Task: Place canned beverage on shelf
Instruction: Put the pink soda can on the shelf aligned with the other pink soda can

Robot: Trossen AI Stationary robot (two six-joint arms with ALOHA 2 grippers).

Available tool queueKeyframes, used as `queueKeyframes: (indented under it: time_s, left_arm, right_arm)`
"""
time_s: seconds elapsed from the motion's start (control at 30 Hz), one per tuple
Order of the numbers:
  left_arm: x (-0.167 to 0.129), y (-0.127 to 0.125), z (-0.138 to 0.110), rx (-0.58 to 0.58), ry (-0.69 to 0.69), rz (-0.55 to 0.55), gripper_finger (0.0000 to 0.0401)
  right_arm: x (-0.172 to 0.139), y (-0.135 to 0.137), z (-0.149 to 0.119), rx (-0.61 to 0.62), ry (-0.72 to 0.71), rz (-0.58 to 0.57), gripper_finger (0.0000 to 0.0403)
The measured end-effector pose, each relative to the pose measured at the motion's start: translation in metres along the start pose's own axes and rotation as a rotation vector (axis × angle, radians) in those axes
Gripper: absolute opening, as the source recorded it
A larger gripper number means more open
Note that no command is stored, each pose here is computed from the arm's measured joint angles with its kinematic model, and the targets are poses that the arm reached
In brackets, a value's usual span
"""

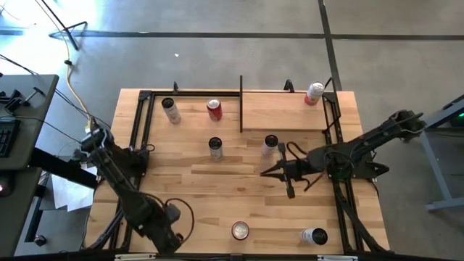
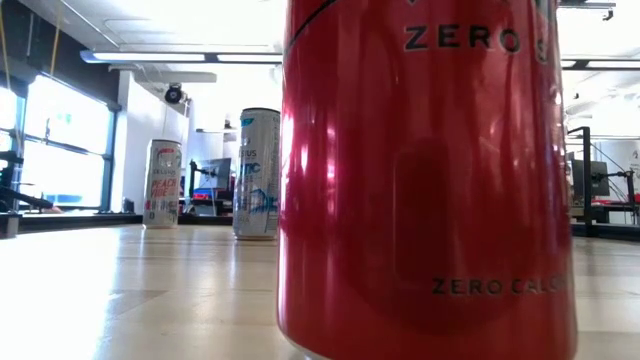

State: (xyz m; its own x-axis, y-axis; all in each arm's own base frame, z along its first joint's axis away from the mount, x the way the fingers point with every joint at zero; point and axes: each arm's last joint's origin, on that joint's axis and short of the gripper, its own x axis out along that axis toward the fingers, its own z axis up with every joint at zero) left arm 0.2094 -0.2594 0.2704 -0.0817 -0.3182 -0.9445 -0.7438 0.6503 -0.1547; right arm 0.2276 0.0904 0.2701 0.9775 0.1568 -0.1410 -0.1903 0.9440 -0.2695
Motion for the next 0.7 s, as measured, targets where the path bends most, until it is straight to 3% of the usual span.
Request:
queueKeyframes:
  time_s: [0.17,0.27,0.47,0.7]
  left_arm:
    - [0.009,-0.007,-0.006,-0.009,0.038,0.094,0.0207]
    - [0.004,-0.01,-0.011,0.011,0.015,0.121,0.0225]
    - [-0.013,-0.004,-0.023,0.039,-0.088,0.196,0.0224]
    - [-0.006,0.003,-0.027,0.072,-0.079,0.238,0.0198]
  right_arm:
    - [0.003,0.014,-0.001,-0.013,0.009,-0.014,0.0]
    - [0.005,0.02,-0.001,-0.018,-0.003,-0.006,0.0]
    - [0.005,0.027,-0.001,-0.011,-0.006,0.016,0.0]
    - [0.005,0.035,-0.001,-0.019,-0.005,0.044,0.0]
